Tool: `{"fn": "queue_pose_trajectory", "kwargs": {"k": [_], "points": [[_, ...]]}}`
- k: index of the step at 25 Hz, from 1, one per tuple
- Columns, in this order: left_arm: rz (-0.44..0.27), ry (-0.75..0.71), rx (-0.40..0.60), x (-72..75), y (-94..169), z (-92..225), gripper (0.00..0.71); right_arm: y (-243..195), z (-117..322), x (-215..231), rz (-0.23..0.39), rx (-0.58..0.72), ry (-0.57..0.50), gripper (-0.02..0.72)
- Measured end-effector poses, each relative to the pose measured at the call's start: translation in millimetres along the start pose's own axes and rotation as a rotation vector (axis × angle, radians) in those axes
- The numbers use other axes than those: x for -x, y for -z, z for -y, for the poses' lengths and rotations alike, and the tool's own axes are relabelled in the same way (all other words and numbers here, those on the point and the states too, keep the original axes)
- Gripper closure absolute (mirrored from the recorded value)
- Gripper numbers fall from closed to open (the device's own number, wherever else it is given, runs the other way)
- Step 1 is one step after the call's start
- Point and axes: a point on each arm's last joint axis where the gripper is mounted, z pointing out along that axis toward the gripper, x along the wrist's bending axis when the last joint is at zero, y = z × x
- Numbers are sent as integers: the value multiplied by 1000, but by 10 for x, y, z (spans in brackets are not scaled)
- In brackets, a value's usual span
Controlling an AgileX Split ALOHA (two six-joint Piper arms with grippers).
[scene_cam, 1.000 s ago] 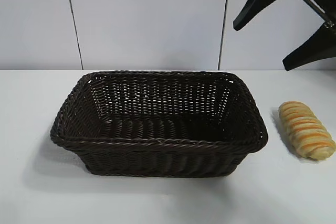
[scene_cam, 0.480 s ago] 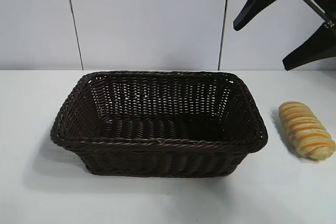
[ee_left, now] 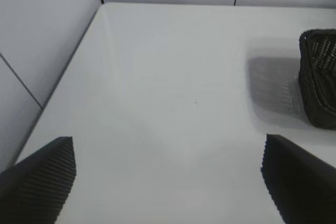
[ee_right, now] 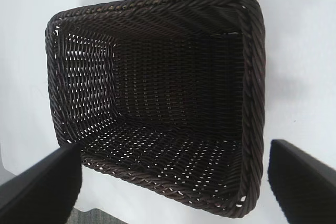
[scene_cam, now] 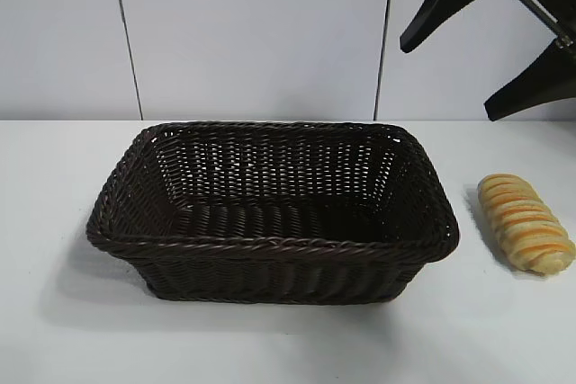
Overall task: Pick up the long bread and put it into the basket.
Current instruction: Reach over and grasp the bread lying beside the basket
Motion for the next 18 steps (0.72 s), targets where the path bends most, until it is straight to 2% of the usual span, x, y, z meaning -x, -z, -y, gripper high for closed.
{"fn": "queue_pose_trajectory", "kwargs": {"k": [8, 18], "points": [[0, 24, 38, 2, -156, 9, 16, 0, 0, 0, 0, 0, 0, 42], [-2, 24, 48, 0, -170, 4, 16, 0, -1, 0, 0, 1, 0, 42]]}}
